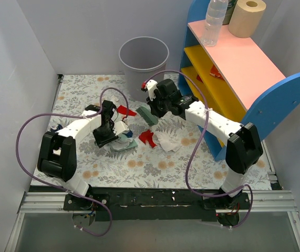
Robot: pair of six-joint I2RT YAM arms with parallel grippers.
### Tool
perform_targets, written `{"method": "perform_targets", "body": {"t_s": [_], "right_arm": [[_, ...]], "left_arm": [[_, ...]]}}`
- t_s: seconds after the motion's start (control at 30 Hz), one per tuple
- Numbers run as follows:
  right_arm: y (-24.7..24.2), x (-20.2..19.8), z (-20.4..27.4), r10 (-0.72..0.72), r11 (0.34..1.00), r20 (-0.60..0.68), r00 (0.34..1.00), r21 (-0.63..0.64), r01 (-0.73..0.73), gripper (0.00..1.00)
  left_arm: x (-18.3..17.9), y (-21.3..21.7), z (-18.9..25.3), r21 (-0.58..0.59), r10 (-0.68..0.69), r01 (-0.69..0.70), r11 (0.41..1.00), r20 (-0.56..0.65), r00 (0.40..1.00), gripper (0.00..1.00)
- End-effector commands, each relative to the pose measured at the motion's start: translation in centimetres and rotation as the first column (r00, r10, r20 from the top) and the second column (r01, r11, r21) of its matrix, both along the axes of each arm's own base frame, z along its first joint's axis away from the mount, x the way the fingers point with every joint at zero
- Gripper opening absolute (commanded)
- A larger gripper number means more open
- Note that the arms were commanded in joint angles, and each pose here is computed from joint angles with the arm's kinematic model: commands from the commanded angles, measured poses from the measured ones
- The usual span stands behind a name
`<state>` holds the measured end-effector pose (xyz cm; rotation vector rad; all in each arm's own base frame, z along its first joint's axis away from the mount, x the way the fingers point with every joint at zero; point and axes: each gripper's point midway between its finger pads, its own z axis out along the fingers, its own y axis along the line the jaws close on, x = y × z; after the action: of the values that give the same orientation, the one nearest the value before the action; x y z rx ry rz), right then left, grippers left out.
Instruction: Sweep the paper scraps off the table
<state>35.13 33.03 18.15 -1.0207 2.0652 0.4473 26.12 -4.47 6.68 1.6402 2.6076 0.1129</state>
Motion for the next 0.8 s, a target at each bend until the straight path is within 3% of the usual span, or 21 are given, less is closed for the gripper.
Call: {"method": "perform_targets", "body": {"t_s": [0.0,0.13,0.3,0.47,0.77], "right_arm": [[1.0,0.4,-1.0,0.023,1.000,0.015,1.000,-0.013,-0.023,0.01],[2.4,-1.2,-1.7,0.055,0.998,-0.061,0.997,0.031,-0.053,0.01],[5.2,-2.6,0.4,0.108,0.971,-0.205,0.973,0.232,-0.059,0.01],[4.5,-0.3,2.0,0.087,0.950,-0.265,0.960,0.313,0.000,0.01],[2.2,1.3,4.7,0.039,0.943,-0.187,0.982,0.332,0.026,0.01]], "left_arm": [[0.6,-0.5,-0.3,0.024,-0.042,0.042,0.999,0.003,0.999,0.00],[0.5,-1.9,-1.1,0.012,-0.056,0.056,0.998,-0.009,0.998,0.00],[0.8,-3.6,-1.6,-0.024,-0.038,0.038,0.999,0.011,0.999,0.00],[2.0,-4.6,-1.2,-0.067,0.006,-0.002,0.998,0.055,0.998,0.00],[1.7,-5.8,-1.2,-0.145,0.055,-0.046,0.988,0.061,0.997,0.00]]}}
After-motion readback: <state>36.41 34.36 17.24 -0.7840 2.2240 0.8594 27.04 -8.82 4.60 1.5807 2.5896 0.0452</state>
